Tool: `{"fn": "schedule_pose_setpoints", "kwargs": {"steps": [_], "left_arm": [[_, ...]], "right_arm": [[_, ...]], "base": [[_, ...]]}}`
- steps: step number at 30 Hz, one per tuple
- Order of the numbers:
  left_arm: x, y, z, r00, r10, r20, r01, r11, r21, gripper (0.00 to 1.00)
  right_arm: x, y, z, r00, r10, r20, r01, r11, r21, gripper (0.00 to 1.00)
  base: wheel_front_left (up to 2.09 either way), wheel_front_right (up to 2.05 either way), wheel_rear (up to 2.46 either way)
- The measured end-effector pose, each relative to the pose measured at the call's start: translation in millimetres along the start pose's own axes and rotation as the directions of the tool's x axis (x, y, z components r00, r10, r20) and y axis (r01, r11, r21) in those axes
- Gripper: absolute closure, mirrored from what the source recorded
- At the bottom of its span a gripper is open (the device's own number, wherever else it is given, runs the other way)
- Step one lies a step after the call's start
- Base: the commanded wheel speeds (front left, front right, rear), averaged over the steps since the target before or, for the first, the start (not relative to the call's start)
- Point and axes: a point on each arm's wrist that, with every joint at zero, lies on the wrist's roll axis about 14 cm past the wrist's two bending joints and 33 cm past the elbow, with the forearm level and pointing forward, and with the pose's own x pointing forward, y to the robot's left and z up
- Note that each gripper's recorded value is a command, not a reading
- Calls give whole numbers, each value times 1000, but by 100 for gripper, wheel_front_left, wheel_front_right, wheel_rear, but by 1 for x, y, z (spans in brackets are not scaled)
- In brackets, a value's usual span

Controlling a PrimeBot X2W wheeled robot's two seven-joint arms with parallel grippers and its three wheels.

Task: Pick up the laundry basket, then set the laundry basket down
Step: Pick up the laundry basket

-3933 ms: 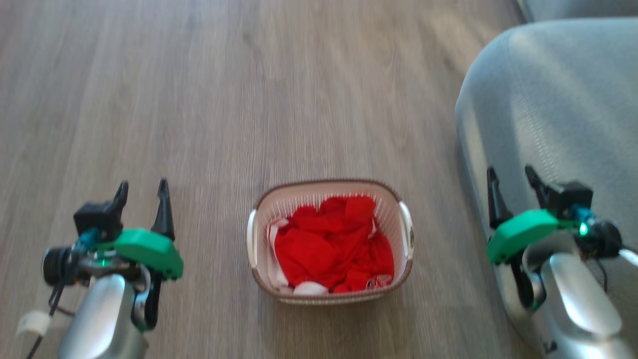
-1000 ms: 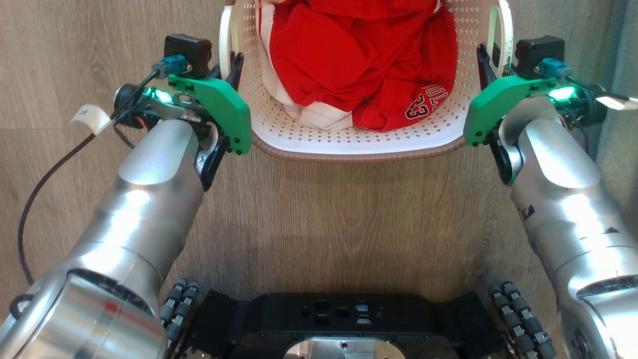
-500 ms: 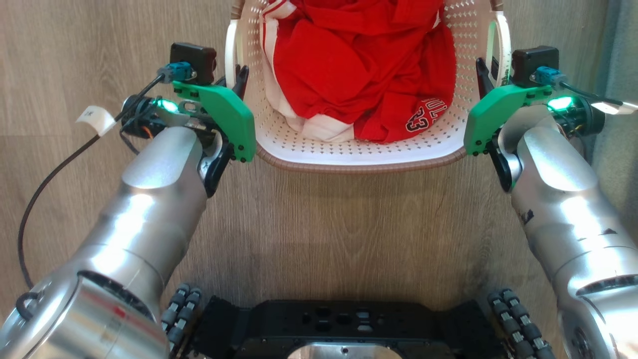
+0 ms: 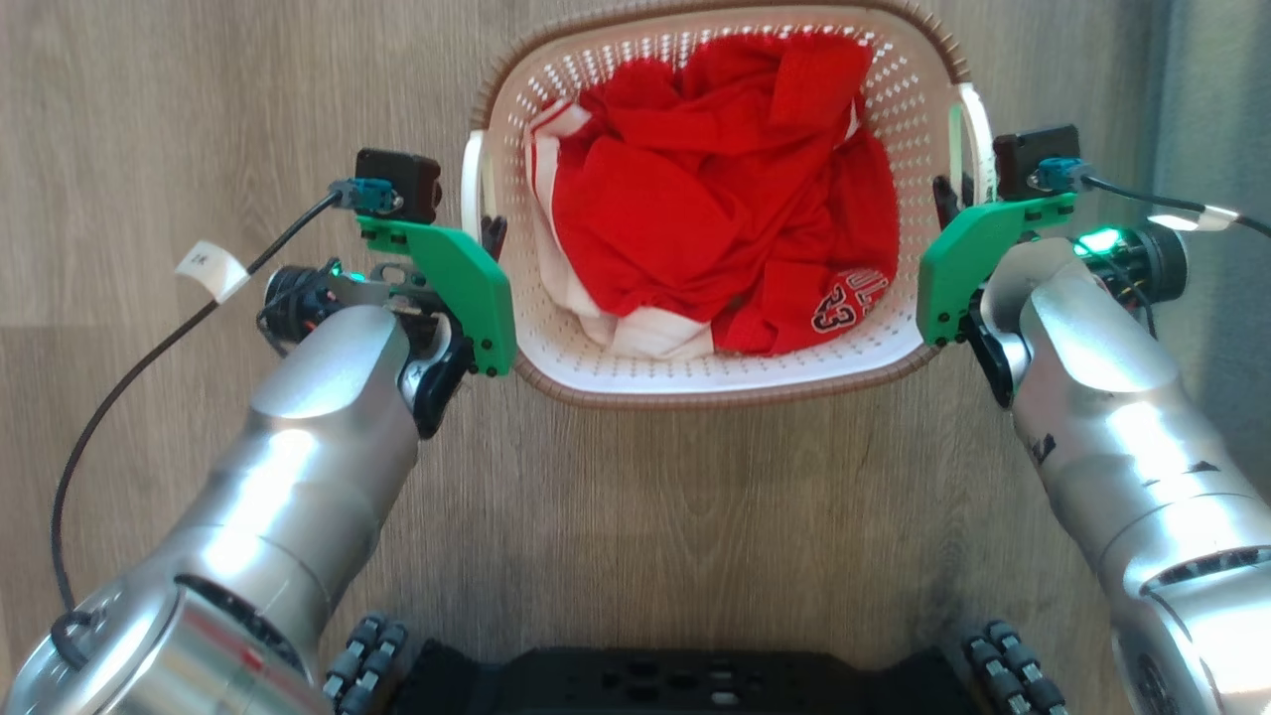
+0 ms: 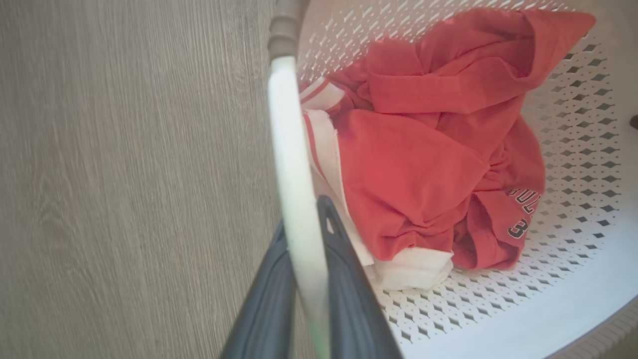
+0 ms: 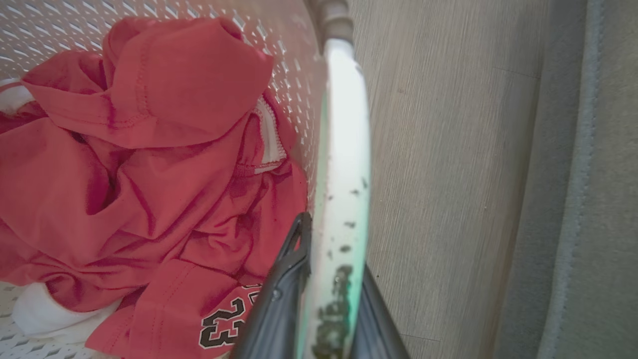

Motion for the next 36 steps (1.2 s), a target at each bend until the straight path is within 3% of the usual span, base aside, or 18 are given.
{"fn": "schedule_pose_setpoints", "kwargs": {"steps": [10,36], "left_arm": [[-27,-10,11,1000,-8,-13,8,1000,-23,100],[-105,-43,5,1000,-22,3,22,1000,-22,100]], "right_arm": [[-29,7,22,1000,2,-30,-2,1000,-1,100],[-127,29,14,995,-7,-101,13,998,57,100]], "base": [[0,0,0],[0,0,0]]}}
